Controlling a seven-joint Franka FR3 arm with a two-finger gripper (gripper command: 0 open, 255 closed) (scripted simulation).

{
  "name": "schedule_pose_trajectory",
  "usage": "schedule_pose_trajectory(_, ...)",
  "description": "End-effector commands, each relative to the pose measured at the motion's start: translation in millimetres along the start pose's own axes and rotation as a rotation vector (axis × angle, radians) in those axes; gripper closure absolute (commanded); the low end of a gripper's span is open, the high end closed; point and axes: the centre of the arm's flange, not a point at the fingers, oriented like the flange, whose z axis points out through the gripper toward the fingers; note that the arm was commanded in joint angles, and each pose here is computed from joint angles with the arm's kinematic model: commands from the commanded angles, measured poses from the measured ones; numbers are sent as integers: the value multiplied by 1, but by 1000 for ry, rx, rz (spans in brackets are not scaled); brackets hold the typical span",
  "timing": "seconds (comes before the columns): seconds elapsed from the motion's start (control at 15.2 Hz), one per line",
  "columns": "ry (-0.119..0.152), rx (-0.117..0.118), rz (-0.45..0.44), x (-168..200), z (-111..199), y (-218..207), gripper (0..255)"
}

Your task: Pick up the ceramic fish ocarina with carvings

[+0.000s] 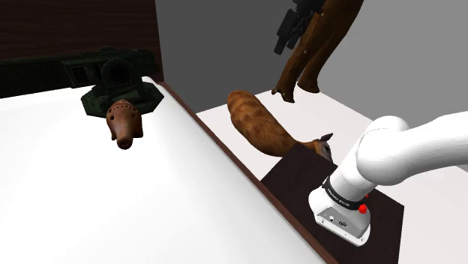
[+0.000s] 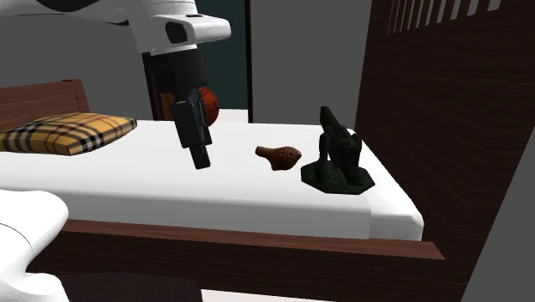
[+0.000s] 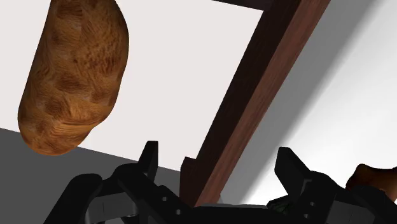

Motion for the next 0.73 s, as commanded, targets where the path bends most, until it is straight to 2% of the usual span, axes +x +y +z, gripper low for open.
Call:
schedule_pose_trajectory(0.0, 0, 0, 0, 0, 0, 0, 0)
schedule_pose_trajectory(0.66, -8, -10, 96, 37, 51, -118, 0)
